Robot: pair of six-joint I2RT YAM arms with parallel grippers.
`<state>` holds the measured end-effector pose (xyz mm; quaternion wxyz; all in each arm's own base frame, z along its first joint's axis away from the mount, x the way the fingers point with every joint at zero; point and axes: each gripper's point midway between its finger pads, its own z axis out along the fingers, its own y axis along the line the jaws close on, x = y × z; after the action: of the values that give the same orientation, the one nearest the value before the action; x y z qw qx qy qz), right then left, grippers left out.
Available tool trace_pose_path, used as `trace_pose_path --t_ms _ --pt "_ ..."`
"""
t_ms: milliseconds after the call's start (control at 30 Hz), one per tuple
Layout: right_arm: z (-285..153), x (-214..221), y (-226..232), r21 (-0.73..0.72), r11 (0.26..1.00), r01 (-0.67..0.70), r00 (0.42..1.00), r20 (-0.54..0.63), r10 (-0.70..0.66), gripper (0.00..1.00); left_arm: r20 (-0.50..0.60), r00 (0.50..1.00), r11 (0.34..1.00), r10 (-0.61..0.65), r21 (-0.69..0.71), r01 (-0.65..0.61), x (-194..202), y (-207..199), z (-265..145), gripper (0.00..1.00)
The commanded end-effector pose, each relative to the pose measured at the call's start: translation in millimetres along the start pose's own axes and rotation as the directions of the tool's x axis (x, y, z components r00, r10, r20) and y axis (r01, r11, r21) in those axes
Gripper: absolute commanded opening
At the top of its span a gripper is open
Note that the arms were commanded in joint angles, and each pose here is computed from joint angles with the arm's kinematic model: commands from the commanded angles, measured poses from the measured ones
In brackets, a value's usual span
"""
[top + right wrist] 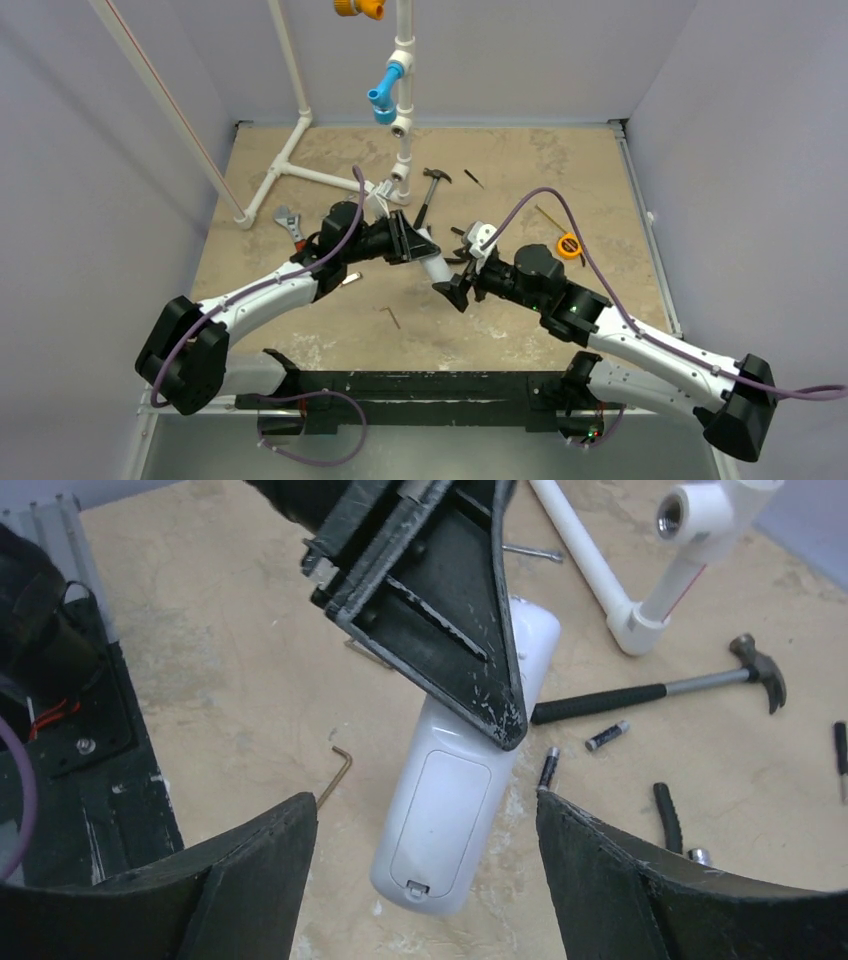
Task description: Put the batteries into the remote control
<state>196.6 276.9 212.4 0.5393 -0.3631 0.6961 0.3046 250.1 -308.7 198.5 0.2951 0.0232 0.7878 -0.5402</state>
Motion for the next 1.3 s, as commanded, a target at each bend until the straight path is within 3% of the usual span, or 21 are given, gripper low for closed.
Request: trace_pose_path --t_ms 0,67,167,467,667,933,1267 --pt "-16 -21 14 -0.121 0.964 0.237 0.971 0.024 -0.236 0.77 -0.053 0.995 0.992 0.090 0.091 -0.085 3 -18 -2 0.00" --pt "-25 -6 24 -0.234 0.918 0.321 0.940 -0.043 -0.339 0.77 -0.092 0.991 0.990 0.098 0.106 -0.088 11 -17 -2 0.00" --pt "-33 5 25 -0.275 0.901 0.335 0.921 -0.109 -0.375 0.72 -0.126 0.987 0.990 0.097 0.113 -0.083 22 -12 -5 0.00" --pt "-38 28 30 -0.368 0.808 0.460 0.853 -0.069 -0.518 0.61 -0.170 0.981 0.986 0.091 0.157 -0.065 35 -15 -12 0.00" --pt "-33 24 36 -0.379 0.770 0.513 0.835 0.012 -0.550 0.52 -0.185 0.980 0.976 0.066 0.214 -0.025 38 -25 -12 0.00" --pt "-29 24 37 -0.382 0.756 0.532 0.824 0.028 -0.566 0.41 -0.198 0.979 0.973 0.054 0.229 -0.007 41 -28 -13 0.00" --pt "-31 29 43 -0.407 0.740 0.536 0.819 0.036 -0.573 0.43 -0.200 0.979 0.974 0.031 0.227 0.015 40 -28 -10 0.00"
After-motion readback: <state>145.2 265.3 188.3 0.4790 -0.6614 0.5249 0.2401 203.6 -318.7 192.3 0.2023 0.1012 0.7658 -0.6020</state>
